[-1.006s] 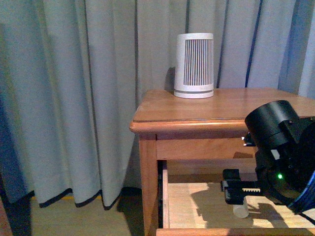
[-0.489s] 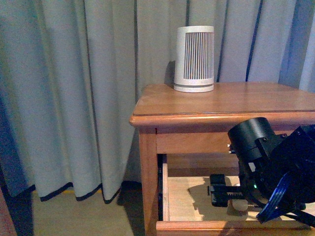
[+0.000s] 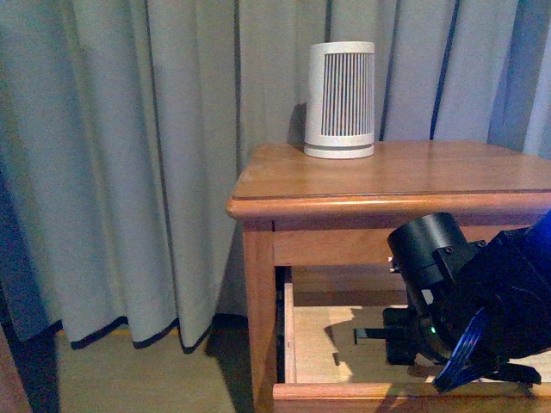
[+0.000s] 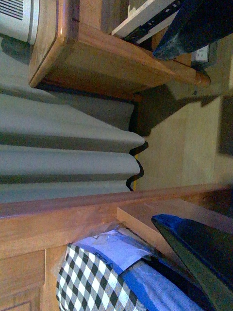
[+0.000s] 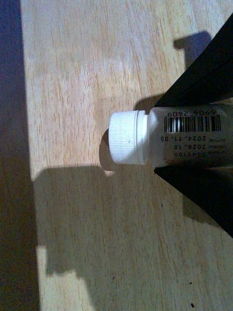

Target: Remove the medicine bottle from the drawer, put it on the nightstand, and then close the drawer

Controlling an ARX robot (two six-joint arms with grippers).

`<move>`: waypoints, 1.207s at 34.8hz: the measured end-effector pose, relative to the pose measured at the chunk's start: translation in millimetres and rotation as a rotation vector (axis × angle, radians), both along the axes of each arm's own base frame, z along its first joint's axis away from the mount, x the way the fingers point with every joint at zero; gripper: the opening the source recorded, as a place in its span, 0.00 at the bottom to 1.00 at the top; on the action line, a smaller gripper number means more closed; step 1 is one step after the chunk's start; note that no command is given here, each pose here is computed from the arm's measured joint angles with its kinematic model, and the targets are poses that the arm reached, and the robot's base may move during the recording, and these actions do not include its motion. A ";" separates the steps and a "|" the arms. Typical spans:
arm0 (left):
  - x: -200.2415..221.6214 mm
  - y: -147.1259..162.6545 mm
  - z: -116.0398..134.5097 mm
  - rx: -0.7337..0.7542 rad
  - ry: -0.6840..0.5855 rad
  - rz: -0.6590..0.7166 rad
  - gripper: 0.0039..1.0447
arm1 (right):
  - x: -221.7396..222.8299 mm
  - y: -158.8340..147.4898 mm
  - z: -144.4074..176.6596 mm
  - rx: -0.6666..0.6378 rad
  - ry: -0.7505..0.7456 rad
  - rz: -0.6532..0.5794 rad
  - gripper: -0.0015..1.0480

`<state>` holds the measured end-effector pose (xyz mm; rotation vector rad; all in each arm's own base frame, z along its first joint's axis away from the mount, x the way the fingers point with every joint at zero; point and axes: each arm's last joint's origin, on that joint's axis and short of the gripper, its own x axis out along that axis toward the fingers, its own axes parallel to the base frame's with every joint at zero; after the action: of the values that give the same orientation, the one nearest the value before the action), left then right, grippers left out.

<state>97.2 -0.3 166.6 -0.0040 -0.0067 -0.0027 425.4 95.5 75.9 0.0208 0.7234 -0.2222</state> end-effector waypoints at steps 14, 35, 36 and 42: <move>0.0 0.0 0.0 0.000 0.000 0.000 0.94 | -18.1 4.3 38.8 0.014 -0.046 0.016 0.28; 0.0 0.0 0.0 0.000 0.000 0.000 0.94 | -114.3 6.3 179.9 0.174 -0.225 0.020 0.28; 0.0 0.0 0.0 0.000 0.000 0.000 0.94 | -115.3 3.8 194.1 0.166 -0.279 0.017 0.28; 0.0 0.0 0.0 0.000 0.000 0.000 0.94 | -97.9 -17.3 250.8 0.073 -0.496 -0.031 0.28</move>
<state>97.2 -0.3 166.6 -0.0040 -0.0067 -0.0027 327.5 78.2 326.7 0.1521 0.2367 -0.2090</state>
